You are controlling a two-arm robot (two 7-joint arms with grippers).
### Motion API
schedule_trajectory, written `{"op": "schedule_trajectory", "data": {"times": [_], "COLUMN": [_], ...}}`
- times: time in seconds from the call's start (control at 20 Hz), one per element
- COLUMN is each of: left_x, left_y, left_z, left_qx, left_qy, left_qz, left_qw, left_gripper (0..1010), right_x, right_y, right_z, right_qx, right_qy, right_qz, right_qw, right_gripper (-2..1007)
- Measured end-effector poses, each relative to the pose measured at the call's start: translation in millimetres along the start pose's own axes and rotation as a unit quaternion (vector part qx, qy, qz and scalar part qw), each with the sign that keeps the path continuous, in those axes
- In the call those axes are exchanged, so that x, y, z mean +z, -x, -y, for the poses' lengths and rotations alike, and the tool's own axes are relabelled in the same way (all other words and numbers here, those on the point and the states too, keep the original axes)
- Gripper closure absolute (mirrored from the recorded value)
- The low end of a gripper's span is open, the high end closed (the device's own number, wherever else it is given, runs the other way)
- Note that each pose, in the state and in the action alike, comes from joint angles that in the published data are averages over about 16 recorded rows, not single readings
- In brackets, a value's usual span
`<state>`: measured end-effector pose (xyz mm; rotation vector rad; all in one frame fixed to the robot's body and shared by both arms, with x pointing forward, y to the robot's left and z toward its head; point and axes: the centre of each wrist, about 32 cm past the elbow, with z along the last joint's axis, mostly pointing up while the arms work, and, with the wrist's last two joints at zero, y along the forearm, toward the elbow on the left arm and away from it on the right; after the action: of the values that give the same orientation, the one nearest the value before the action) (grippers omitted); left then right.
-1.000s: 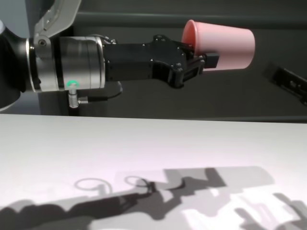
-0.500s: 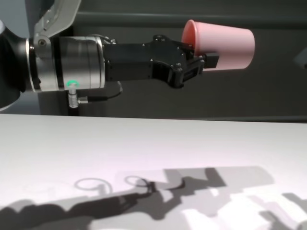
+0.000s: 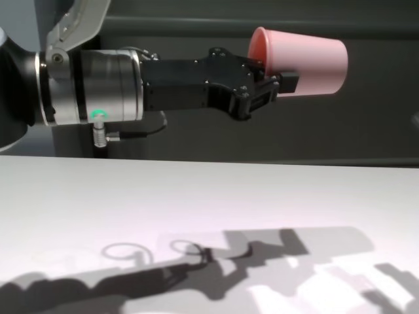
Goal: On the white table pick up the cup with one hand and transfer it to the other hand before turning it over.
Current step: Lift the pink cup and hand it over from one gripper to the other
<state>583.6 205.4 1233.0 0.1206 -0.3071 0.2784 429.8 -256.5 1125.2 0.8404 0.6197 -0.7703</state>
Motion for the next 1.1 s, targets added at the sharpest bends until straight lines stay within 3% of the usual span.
{"op": "schedule_trajectory", "data": {"times": [0.2, 0.45, 1.1], "left_x": [0.0, 0.0, 0.0], "left_y": [0.0, 0.0, 0.0], "left_z": [0.0, 0.0, 0.0], "left_qx": [0.0, 0.0, 0.0], "left_qy": [0.0, 0.0, 0.0], "left_qz": [0.0, 0.0, 0.0], "left_qw": [1.0, 1.0, 1.0], "left_gripper": [962, 962, 962], "right_x": [-1.8, -3.1, -2.3], "right_y": [-3.4, -5.2, -8.1], "right_z": [-3.7, -12.0, -44.5], "right_qx": [0.015, 0.03, 0.047], "right_qy": [-0.001, 0.0, 0.0], "right_qz": [-0.038, -0.068, -0.093], "right_qw": [0.9992, 0.9972, 0.9946], "right_gripper": [5, 5, 5]}}
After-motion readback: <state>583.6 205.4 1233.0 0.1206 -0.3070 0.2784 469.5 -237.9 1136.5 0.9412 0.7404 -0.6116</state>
